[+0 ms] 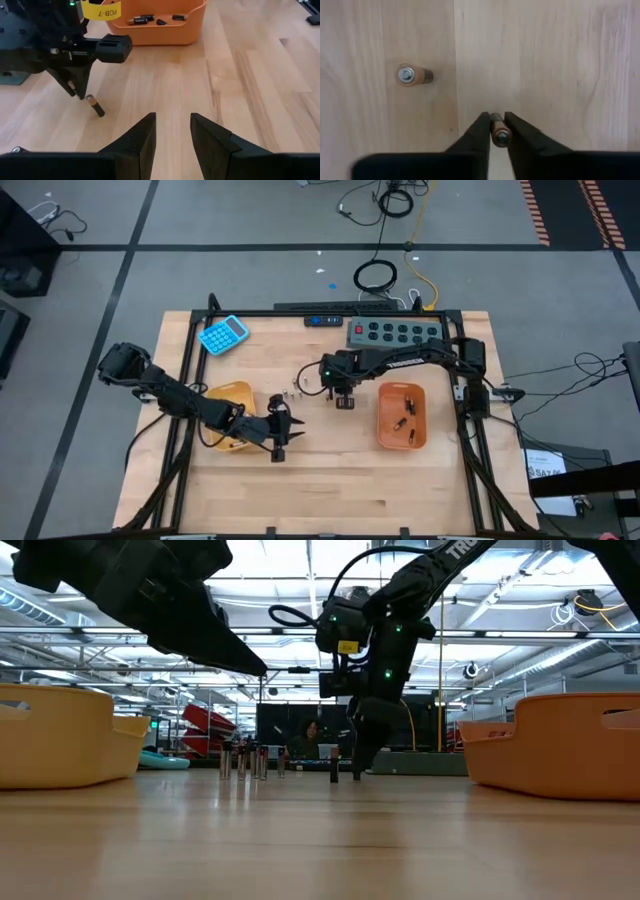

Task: Sort batteries
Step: Put the brown battery into the orange bin

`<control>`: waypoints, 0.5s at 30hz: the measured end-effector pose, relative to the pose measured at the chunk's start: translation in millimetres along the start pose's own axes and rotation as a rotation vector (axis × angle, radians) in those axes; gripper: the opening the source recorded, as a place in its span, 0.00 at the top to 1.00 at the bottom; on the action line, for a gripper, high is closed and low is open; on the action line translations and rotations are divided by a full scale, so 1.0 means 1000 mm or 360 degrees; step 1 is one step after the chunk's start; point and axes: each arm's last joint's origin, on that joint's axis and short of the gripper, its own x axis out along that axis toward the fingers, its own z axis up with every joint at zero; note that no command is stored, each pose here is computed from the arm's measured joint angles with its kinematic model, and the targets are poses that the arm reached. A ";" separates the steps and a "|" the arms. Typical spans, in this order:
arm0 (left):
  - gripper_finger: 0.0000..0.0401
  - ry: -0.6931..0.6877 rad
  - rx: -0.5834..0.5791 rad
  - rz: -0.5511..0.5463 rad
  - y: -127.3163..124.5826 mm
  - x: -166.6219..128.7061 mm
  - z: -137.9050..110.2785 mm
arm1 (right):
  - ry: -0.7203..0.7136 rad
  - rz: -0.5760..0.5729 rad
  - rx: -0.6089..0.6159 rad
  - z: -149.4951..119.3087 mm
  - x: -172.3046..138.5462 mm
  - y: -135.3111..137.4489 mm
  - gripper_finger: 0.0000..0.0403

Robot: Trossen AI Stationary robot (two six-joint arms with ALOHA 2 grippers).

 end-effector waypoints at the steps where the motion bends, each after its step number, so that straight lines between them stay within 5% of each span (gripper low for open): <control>1: 0.67 0.0001 0.0000 0.0000 0.000 0.000 0.000 | -0.0002 -0.0003 -0.0002 0.000 0.000 0.000 0.93; 7: 0.67 0.0001 -0.0006 0.0001 0.000 0.000 0.000 | 0.0051 -0.0032 -0.0042 -0.002 -0.009 0.006 0.96; 12: 0.67 -0.0001 -0.0114 0.0035 0.006 0.002 0.001 | 0.0107 -0.0333 -0.0103 -0.009 -0.065 0.029 0.96; 15: 0.67 0.0012 -0.0216 0.0084 0.016 0.006 0.001 | 0.0080 -0.0332 -0.0089 -0.022 -0.098 0.051 0.96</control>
